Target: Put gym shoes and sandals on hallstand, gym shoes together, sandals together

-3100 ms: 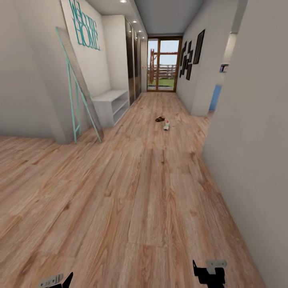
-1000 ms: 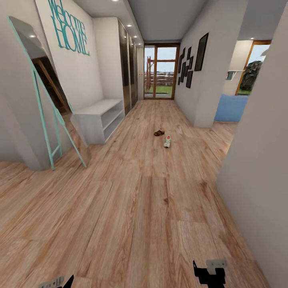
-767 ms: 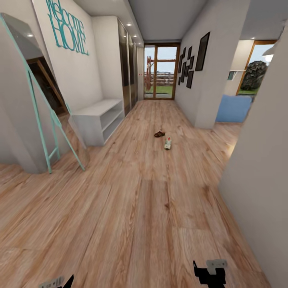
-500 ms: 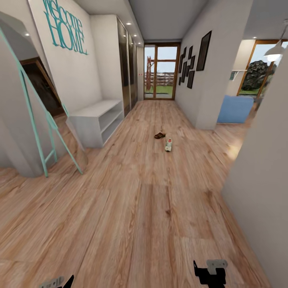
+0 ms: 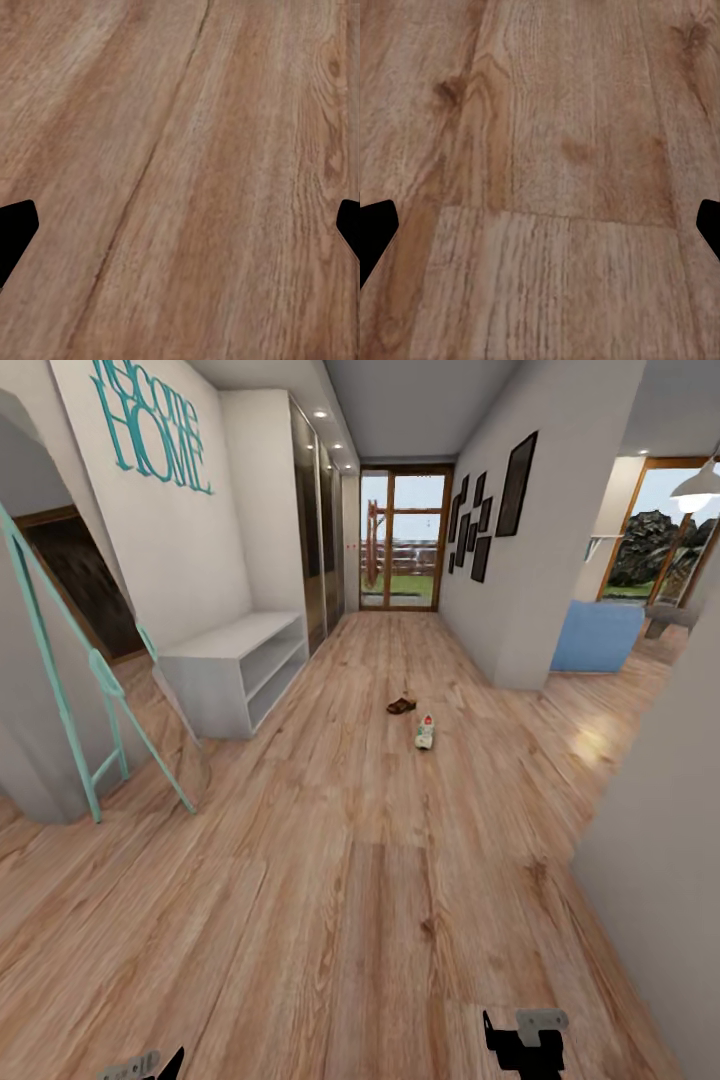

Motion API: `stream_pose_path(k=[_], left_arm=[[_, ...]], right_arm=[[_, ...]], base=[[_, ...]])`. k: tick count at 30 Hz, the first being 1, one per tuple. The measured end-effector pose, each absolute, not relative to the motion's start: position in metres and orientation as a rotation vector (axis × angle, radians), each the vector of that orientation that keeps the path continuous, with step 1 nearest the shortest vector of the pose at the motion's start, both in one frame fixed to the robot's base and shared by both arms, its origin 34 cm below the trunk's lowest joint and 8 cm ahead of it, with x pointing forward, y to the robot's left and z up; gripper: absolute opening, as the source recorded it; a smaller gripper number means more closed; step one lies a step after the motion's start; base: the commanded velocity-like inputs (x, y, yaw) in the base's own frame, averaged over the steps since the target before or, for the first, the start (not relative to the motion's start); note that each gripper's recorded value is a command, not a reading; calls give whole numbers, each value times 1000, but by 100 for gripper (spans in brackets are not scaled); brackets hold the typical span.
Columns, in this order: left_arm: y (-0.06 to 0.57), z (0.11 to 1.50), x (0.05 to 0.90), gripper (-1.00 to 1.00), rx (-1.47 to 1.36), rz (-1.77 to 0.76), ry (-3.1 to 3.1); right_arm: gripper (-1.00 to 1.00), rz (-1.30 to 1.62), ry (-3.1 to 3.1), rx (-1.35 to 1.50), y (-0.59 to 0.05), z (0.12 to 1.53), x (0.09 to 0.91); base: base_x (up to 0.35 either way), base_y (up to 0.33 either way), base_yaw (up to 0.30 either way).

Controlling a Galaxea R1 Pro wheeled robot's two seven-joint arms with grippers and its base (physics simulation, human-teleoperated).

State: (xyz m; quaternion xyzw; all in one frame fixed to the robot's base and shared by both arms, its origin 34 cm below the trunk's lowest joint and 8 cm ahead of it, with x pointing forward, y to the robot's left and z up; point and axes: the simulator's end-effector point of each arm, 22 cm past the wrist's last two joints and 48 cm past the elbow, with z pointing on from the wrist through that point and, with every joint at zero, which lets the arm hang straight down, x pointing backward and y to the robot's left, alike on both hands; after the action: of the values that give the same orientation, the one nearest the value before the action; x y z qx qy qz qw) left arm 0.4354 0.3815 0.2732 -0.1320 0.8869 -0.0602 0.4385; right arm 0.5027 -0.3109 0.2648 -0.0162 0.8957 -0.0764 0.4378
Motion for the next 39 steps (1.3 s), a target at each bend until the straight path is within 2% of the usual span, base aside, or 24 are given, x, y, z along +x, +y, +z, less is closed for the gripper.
stream_pose_path(k=[39], left_arm=[[381, 273, 435, 100, -329, -151, 2204]], right_arm=[[100, -195, 2227, -41, -313, 265, 502]], base=[[338, 0, 0]])
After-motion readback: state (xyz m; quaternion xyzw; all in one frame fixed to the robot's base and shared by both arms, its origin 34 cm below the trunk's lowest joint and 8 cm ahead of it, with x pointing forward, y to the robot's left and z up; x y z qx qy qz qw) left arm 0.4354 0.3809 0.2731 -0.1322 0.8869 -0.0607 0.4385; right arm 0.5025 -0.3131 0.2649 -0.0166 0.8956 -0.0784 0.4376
